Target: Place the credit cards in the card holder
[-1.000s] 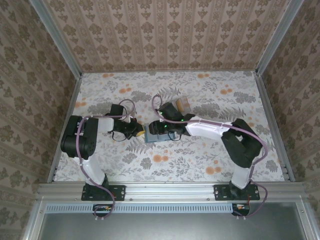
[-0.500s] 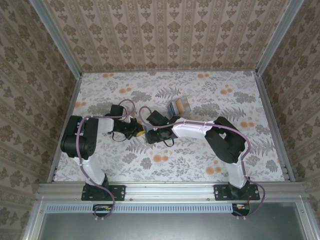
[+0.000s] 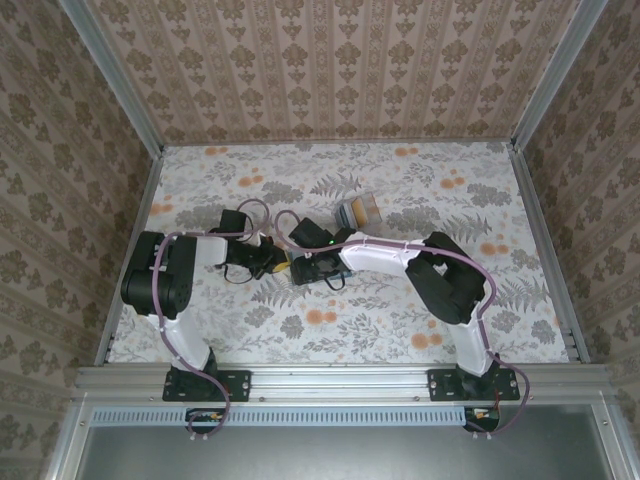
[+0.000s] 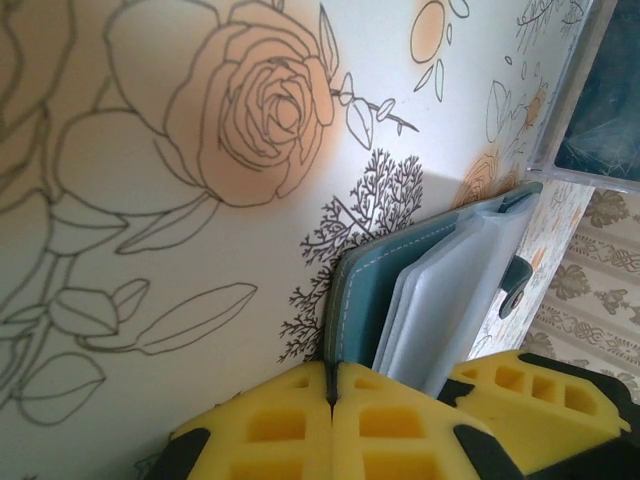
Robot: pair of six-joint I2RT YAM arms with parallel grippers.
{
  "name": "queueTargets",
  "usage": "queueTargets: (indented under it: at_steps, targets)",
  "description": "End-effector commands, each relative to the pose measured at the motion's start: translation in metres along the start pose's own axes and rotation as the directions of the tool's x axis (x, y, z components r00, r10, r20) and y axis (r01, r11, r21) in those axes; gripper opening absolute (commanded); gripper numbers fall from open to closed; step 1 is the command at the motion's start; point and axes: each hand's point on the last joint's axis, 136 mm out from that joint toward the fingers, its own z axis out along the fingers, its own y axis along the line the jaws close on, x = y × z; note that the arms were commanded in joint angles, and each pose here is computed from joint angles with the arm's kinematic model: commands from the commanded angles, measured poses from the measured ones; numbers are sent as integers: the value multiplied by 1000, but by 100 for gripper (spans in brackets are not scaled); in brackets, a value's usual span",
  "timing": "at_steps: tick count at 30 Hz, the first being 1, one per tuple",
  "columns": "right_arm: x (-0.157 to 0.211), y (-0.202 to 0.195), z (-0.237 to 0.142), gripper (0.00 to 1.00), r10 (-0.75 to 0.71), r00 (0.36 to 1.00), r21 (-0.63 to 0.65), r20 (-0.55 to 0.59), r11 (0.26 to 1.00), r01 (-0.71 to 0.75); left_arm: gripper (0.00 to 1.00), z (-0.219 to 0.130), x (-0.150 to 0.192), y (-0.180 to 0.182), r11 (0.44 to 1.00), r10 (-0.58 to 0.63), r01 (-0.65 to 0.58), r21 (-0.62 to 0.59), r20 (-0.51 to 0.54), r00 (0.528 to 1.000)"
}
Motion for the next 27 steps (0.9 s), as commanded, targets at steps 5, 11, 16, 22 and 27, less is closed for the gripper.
queueTargets:
  at_steps: [5, 11, 16, 22, 27]
  targets:
    - [10, -12, 12, 51, 8, 999, 51, -47, 999, -5, 3, 5, 15, 18, 997, -66, 64, -35, -44, 997]
    - [1, -10, -2, 38, 4, 1000, 20, 2, 1000, -4, 3, 5, 14, 19, 997, -66, 65, -37, -43, 997]
    - [0, -20, -4, 22, 35, 999, 13, 12, 999, -35, 3, 5, 14, 19, 997, -64, 63, -38, -44, 997]
    - [-12, -21, -26, 18, 29, 997, -24, 75, 999, -27, 3, 4, 16, 19, 997, -63, 61, -42, -43, 997]
    - [-20, -25, -37, 8, 78, 992, -84, 94, 994, -70, 3, 3, 14, 18, 997, -64, 63, -40, -37, 997]
